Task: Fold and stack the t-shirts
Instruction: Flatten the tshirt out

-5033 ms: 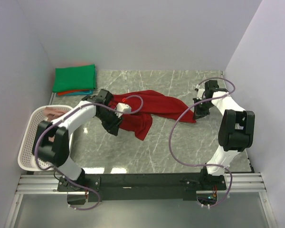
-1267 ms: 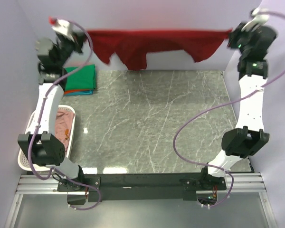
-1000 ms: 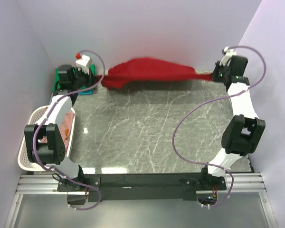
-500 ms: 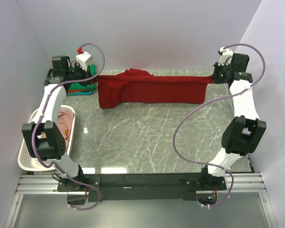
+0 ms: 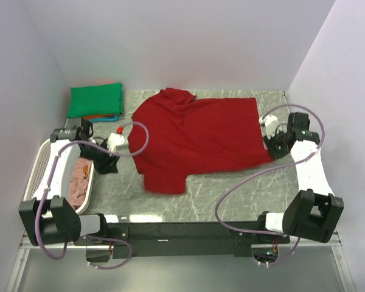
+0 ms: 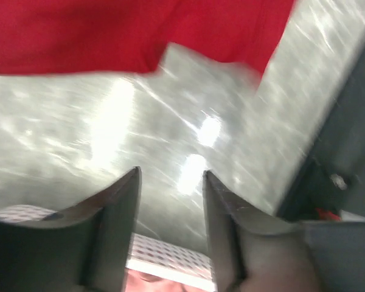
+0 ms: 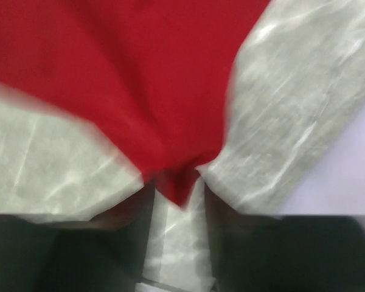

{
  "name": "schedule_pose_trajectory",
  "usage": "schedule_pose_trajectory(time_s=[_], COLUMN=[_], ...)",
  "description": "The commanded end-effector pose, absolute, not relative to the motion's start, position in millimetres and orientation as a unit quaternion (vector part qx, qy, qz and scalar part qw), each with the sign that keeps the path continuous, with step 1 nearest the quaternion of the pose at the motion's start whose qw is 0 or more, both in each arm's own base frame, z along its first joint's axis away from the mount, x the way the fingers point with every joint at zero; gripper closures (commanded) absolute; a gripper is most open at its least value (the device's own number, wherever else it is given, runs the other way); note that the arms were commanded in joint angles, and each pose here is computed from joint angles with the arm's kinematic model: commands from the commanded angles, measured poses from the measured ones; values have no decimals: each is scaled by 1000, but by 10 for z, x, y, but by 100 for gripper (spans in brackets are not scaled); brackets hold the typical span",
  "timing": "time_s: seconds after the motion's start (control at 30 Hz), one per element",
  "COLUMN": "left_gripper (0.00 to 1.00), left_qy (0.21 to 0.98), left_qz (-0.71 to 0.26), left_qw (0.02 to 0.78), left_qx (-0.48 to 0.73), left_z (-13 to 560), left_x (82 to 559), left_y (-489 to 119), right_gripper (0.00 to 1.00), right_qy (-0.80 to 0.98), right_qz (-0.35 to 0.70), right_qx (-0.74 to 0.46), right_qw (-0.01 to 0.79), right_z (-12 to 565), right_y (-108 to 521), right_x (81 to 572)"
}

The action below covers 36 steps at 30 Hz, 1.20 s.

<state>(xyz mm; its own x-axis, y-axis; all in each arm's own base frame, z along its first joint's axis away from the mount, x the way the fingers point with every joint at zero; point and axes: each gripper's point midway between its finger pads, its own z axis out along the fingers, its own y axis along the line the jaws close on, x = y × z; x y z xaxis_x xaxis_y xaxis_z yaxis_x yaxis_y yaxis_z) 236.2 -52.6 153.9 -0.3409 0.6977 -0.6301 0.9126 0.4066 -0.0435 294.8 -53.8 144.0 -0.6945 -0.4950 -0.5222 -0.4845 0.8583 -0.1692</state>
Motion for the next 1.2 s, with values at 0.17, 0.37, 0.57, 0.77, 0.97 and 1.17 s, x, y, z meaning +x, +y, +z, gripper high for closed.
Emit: schedule_pose_trajectory(time_s=[0.17, 0.37, 0.57, 0.77, 0.97, 1.17], left_gripper=[36, 53, 57, 58, 61, 61], left_qy=[796, 840, 870, 907, 920, 923], left_qz=[-189, -258, -183, -138, -102, -47], left_qw=[273, 286, 296, 215, 144, 95], left_qx=[506, 383, 349, 335, 350, 370], left_z=[1609, 1584, 1166, 521, 109, -27], left_x=[2102, 2779, 3280, 3405, 3184, 2853], left_y=[-538, -767, -1161, -1181, -984, -669], right_gripper=[13, 26, 44, 50, 54, 55], right_qy=[920, 949, 964, 974, 976, 967], right_qz=[2, 53, 35, -7, -57, -78], right_qx=[-311, -228, -207, -196, -204, -239], right_qw=[237, 211, 163, 112, 56, 37], right_z=[1426, 1350, 939, 537, 311, 292], right_y=[-592, -524, -411, -459, -659, -702], right_x=[2716, 3099, 3268, 3330, 3207, 2898])
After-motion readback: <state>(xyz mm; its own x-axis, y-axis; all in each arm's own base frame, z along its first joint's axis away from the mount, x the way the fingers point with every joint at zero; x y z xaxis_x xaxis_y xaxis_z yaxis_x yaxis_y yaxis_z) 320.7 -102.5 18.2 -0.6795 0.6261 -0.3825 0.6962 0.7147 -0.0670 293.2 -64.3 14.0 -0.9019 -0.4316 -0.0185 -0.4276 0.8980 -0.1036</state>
